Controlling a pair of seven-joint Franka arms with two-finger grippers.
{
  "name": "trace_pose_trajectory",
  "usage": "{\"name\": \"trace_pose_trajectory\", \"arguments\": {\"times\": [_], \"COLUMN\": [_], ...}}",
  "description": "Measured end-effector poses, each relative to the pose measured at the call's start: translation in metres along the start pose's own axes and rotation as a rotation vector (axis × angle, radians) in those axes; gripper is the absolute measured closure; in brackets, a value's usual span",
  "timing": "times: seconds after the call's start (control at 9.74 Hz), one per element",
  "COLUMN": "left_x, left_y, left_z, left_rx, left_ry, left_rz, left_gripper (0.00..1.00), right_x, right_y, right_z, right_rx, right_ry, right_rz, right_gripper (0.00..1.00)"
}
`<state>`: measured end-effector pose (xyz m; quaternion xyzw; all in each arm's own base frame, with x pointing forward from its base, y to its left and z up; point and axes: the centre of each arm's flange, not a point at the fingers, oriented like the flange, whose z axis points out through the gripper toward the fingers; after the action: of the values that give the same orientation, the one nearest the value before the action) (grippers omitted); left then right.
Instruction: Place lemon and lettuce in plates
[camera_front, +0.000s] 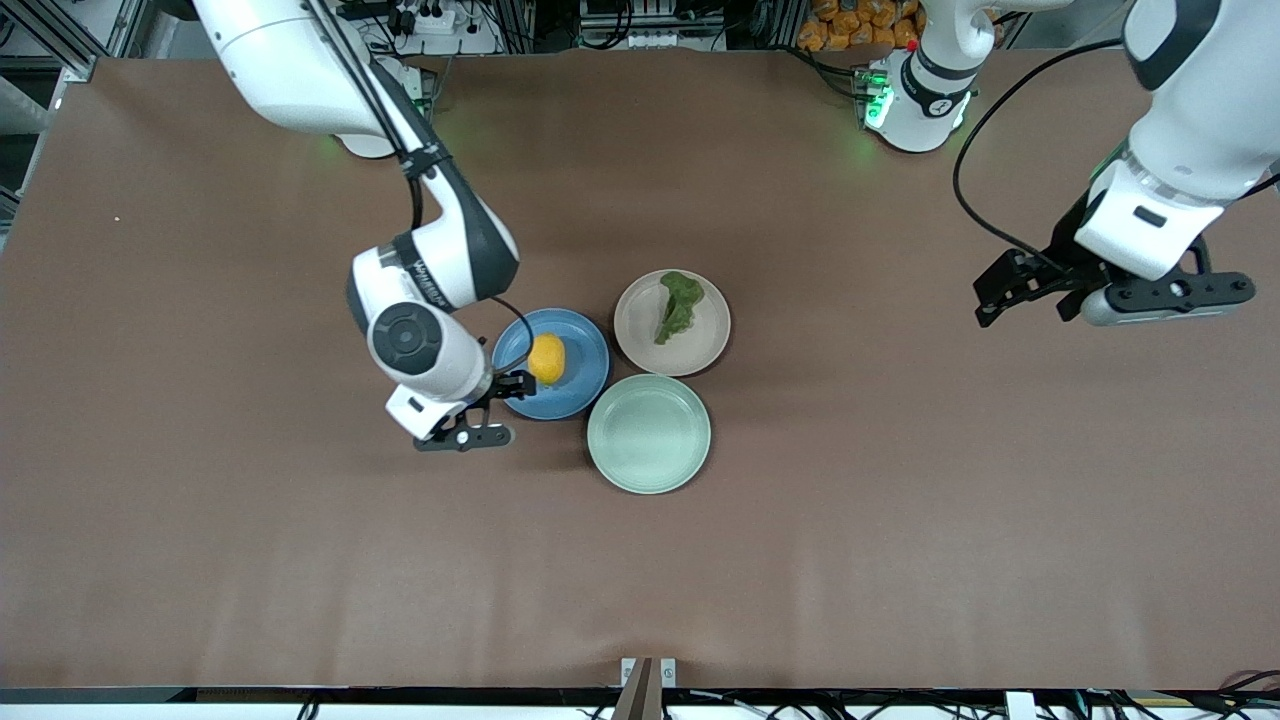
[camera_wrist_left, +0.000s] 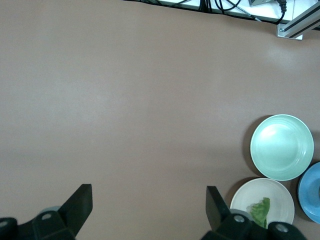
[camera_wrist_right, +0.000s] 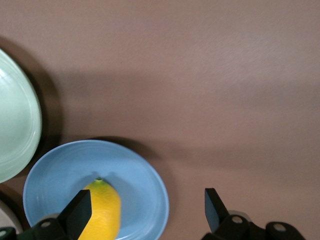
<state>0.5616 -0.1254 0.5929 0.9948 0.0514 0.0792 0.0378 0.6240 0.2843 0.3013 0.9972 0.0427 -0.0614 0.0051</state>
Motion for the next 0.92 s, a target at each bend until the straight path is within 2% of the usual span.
{"name": "trace_pose_trajectory", "arguments": {"times": [0.21,0.41,0.92], "left_x": [-0.004,-0.008,-0.009], "left_y": [-0.001,-0.005,-0.019], "left_z": [-0.010,-0.026,-0.044], "left_rx": [0.015,0.027,0.052], "left_ry": [-0.049,-0.098,-0.153], "left_rz": [0.008,0.072,0.120], "left_gripper": [0.00,0.00,0.00], "right_x": [0.014,0.025,0.036], "right_y": [0.034,0.069,0.143], "right_z": [-0.019,-0.029,-0.036], "right_rx": [0.007,0.013,0.025], "right_ry": [-0.003,-0.009,-0.035], "right_rz": [-0.018,-0.023,-0.008], "right_gripper": [0.00,0.00,0.00]}}
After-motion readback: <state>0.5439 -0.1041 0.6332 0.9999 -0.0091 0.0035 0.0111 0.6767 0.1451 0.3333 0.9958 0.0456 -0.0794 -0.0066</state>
